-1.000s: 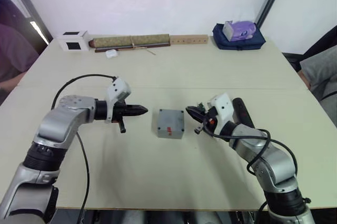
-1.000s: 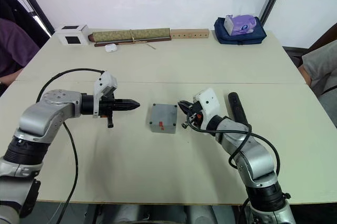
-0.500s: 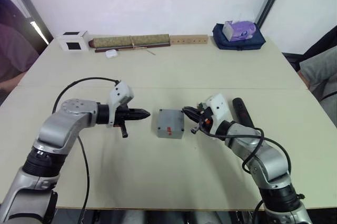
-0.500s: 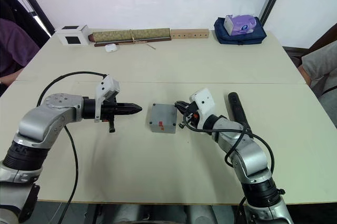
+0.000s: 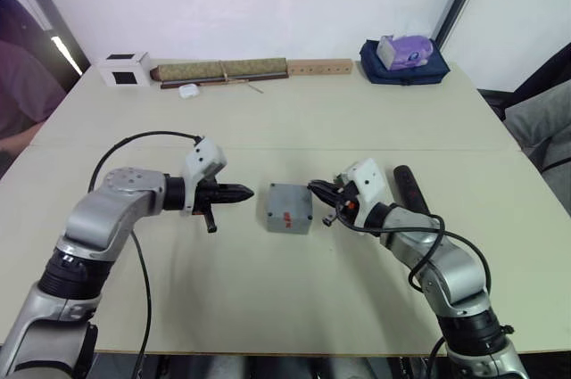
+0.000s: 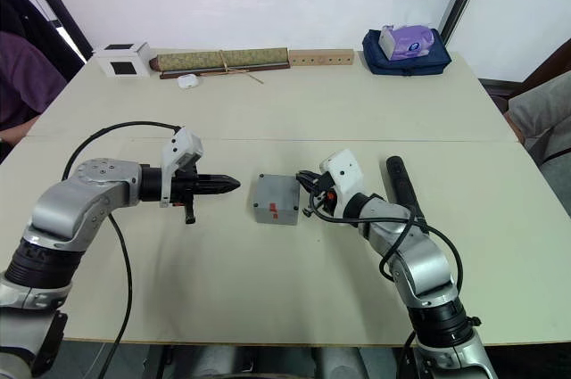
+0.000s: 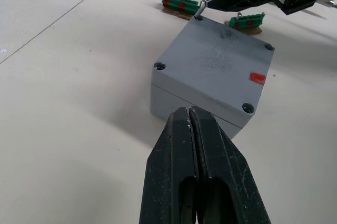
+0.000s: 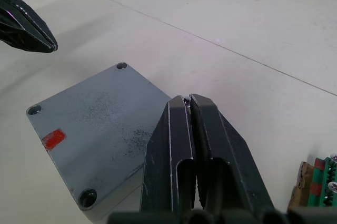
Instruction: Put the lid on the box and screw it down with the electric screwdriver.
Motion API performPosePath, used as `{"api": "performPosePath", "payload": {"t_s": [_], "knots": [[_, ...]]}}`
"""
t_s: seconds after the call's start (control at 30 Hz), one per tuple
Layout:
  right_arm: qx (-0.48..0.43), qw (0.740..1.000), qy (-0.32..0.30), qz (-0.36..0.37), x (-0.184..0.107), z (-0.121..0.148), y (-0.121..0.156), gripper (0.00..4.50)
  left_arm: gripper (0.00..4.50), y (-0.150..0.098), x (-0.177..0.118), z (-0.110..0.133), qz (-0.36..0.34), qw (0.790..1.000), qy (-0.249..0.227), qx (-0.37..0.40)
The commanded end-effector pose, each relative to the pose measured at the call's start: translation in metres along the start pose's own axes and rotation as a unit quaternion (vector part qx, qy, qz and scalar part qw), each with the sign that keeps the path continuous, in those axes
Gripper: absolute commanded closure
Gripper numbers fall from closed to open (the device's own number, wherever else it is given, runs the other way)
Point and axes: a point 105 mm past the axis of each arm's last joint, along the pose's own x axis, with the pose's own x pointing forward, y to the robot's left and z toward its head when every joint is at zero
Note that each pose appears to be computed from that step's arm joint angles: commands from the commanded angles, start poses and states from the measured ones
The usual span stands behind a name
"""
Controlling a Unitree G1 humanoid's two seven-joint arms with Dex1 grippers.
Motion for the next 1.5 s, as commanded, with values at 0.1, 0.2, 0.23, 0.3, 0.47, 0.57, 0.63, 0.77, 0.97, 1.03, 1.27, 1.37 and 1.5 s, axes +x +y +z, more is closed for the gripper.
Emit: {"api": "performPosePath", "payload": {"t_s": [0.1, 0.2, 0.23, 0.3, 0.47, 0.57, 0.63, 0.77, 0.97, 1.03, 1.27, 1.37, 1.5], "knots": [[-0.003, 1.000, -0.009, 0.012, -0.002, 0.007, 0.006, 4.45, 4.50, -0.001, -0.004, 0.009, 0.002, 1.000, -0.011, 0.015], [-0.001, 1.000, -0.009, 0.011, -0.003, 0.007, 0.007, 4.45, 4.50, -0.002, -0.003, 0.009, 0.001, 1.000, -0.013, 0.015], [-0.001, 1.000, -0.008, 0.010, -0.003, 0.006, 0.006, 4.45, 4.50, -0.002, -0.002, 0.009, 0.001, 1.000, -0.013, 0.015], [0.001, 1.000, -0.004, 0.007, -0.001, 0.004, 0.005, 4.45, 4.50, -0.003, -0.001, 0.009, -0.001, 1.000, -0.014, 0.015], [0.004, 1.000, -0.001, 0.006, 0.001, 0.004, 0.002, 4.45, 4.50, -0.002, 0.000, 0.011, -0.002, 1.000, -0.018, 0.014], [0.004, 1.000, 0.002, 0.004, 0.000, 0.003, 0.000, 3.72, 4.50, -0.002, 0.000, 0.011, 0.000, 1.000, -0.019, 0.012], [0.004, 1.000, 0.003, 0.001, -0.001, 0.004, -0.002, 2.85, 4.50, -0.002, 0.000, 0.011, 0.001, 1.000, -0.021, 0.011], [0.005, 1.000, -0.001, -0.012, -0.005, 0.009, -0.008, 1.37, 4.50, -0.003, 0.000, 0.014, 0.003, 0.999, -0.033, 0.006], [0.017, 0.996, -0.033, -0.085, -0.037, 0.043, -0.047, 1.07, 4.50, -0.011, 0.000, 0.056, -0.043, 0.991, -0.121, -0.022], [0.019, 0.995, -0.033, -0.097, -0.050, 0.052, -0.058, 0.58, 4.50, -0.017, 0.001, 0.065, -0.061, 0.989, -0.130, -0.015], [0.062, 0.980, 0.075, -0.174, -0.114, 0.087, -0.114, 0.04, 4.50, -0.046, 0.013, 0.082, -0.132, 0.981, -0.129, 0.057], [0.085, 0.968, 0.168, -0.166, -0.130, 0.076, -0.118, 0.04, 4.50, -0.056, 0.018, 0.079, -0.151, 0.978, -0.120, 0.082], [0.131, 0.926, 0.306, -0.178, -0.154, 0.044, -0.125, 0.04, 4.50, -0.070, 0.024, 0.072, -0.181, 0.973, -0.099, 0.105]]}}
